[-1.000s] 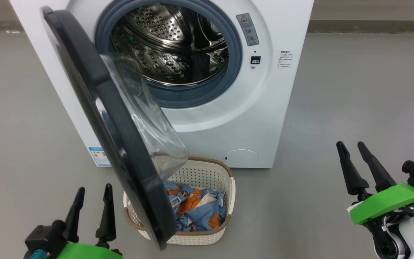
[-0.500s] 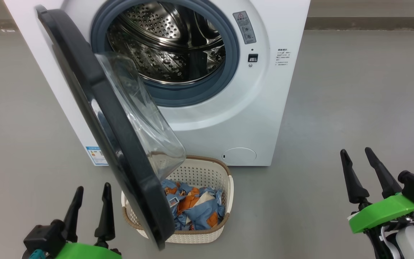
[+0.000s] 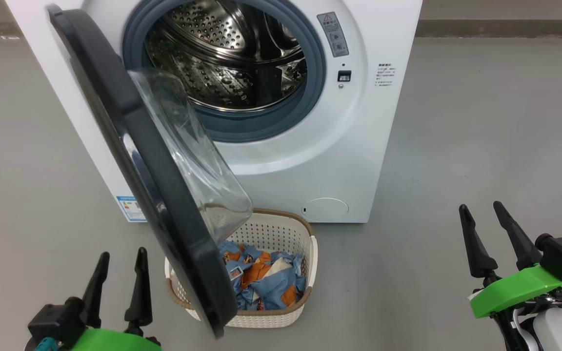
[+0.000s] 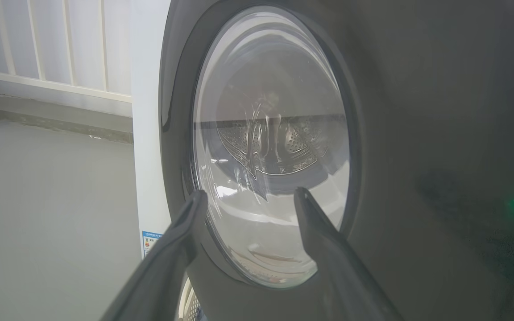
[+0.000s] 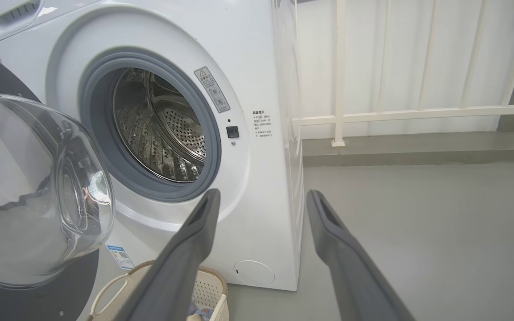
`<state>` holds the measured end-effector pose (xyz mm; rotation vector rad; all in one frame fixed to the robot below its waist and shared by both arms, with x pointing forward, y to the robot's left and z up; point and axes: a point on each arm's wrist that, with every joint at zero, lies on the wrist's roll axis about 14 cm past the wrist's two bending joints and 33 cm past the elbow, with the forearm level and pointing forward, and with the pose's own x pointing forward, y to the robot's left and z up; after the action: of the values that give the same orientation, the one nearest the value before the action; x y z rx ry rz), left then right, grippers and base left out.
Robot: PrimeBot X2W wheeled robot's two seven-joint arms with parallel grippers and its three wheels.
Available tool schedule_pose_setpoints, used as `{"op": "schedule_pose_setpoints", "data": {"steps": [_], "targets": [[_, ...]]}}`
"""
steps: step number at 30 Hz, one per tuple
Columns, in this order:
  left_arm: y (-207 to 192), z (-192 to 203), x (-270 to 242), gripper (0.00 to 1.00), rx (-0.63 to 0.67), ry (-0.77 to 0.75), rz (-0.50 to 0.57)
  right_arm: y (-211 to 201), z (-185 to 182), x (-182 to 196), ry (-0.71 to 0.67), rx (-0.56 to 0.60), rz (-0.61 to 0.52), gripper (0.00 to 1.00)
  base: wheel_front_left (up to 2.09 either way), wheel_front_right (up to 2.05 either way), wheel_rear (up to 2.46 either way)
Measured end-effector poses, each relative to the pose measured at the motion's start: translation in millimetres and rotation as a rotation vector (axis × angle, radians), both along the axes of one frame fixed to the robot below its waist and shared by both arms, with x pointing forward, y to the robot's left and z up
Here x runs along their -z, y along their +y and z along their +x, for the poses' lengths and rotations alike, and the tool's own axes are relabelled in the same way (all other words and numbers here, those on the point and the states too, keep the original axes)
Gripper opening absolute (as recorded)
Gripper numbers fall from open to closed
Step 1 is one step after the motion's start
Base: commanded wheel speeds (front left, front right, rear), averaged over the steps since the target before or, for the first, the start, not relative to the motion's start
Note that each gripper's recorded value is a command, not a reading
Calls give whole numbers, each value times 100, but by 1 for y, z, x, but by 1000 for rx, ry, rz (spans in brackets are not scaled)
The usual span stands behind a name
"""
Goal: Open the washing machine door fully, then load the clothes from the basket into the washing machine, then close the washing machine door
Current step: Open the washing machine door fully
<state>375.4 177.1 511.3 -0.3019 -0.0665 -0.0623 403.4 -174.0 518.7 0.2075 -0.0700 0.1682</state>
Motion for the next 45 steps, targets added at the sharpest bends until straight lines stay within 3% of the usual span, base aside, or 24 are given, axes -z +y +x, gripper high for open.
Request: {"op": "schedule_pose_setpoints", "data": {"steps": [17, 18, 19, 21, 28, 37, 42, 45], "targets": [[0, 1, 1, 100, -2, 5, 5, 1, -1, 3, 10, -3, -1, 100, 0, 0, 0], [0, 1, 1, 75, -2, 4, 6, 1, -1, 3, 10, -3, -1, 100, 0, 0, 0], [0, 1, 1, 42, -1, 4, 6, 1, -1, 3, 9, -2, 0, 100, 0, 0, 0], [0, 1, 1, 0, -1, 4, 4, 1, -1, 3, 9, -2, 0, 100, 0, 0, 0], [0, 2, -12, 0, -3, -36, -6, 4, -1, 2, 7, -7, 4, 100, 0, 0, 0], [-16, -5, -97, 0, 24, -311, -15, 8, 0, 0, 2, -20, 5, 100, 0, 0, 0], [-49, -24, -152, 0, 122, -489, -17, 11, -1, 0, 1, -24, 8, 100, 0, 0, 0], [-72, -30, -159, 0, 200, -491, -23, 11, -1, 1, 3, -23, 11, 100, 0, 0, 0]]}}
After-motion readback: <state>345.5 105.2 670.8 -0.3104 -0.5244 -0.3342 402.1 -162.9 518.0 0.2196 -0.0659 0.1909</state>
